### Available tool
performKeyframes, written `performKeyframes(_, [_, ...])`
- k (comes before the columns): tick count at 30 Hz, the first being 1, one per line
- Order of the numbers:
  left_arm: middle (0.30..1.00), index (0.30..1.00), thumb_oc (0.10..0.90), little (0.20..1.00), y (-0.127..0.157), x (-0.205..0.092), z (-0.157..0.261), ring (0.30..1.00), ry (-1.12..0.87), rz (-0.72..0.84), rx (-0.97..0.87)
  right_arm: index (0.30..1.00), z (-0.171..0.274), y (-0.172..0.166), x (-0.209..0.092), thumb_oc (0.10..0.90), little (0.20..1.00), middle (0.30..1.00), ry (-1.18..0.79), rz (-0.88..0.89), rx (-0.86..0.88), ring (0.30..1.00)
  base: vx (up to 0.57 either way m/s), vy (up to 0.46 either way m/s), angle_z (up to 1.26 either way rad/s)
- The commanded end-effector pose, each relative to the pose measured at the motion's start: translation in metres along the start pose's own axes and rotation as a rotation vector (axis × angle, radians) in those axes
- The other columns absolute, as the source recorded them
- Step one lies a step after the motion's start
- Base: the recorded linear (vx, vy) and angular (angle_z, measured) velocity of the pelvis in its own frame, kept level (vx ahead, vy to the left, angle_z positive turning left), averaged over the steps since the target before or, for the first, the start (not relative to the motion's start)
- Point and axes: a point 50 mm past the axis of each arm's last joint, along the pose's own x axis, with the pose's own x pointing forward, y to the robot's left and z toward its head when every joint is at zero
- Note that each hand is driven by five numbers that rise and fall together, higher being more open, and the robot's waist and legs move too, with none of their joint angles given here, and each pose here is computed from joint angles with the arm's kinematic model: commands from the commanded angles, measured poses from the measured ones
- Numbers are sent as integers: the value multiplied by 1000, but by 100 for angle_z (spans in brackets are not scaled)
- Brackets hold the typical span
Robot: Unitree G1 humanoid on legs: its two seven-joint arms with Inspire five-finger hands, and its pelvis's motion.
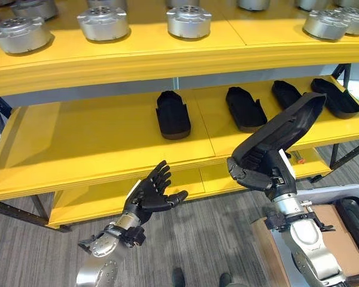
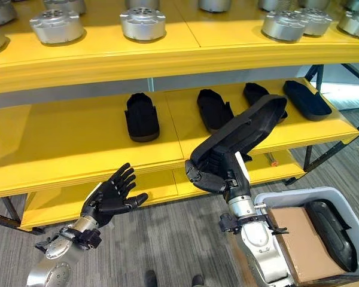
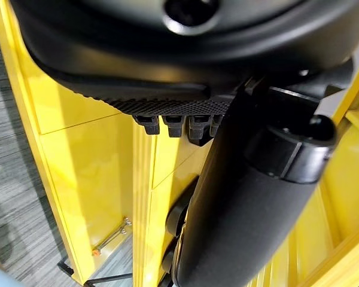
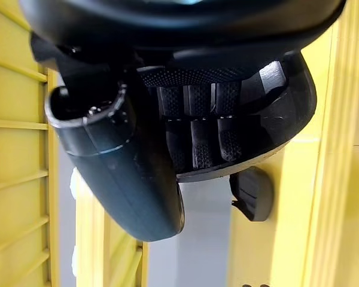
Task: Move parts from the plastic box to the shelf.
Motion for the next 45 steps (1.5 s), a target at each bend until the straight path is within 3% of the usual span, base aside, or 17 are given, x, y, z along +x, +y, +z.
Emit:
performKeyframes(1, [1000, 1000, 900, 1000, -9, 7, 42, 1000, -191, -89, 30, 300, 68, 2, 20, 400, 300, 300, -390, 36, -35, 300, -26, 158, -6])
performKeyframes(13, [1000, 1000, 900, 1000, -13, 7, 35, 1000, -151, -171, 17, 300, 66, -14, 11, 400, 300, 300, -379, 21, -74, 300, 15, -4, 12])
performKeyframes(19, [1000, 1000, 900, 1000, -12, 6, 33, 1000, -133, -156, 26, 300, 67, -4, 11, 400, 300, 300, -391, 63, -77, 300, 27, -74, 3])
performKeyframes(24, [1000, 1000, 900, 1000, -29, 20, 37, 1000, -153, -219, 36, 300, 73, -1, 20, 400, 300, 300, -433, 52, -130, 300, -120, 23, 41])
performKeyframes(28, [1000, 1000, 900, 1000, -25, 15, 38, 1000, -192, -183, 11, 300, 82, -10, 26, 400, 300, 300, -433, 108, -156, 300, 95, 641, 37])
performKeyframes(33, [1000, 1000, 900, 1000, -26, 32, 34, 1000, -217, -162, -33, 300, 74, -18, 32, 400, 300, 300, -378, 111, -220, 300, 128, 805, 14])
performKeyframes(45, [1000, 1000, 900, 1000, -14, 11, 35, 1000, -196, -152, 38, 300, 66, -4, 24, 400, 300, 300, -350, 107, -189, 300, 109, 96, 33])
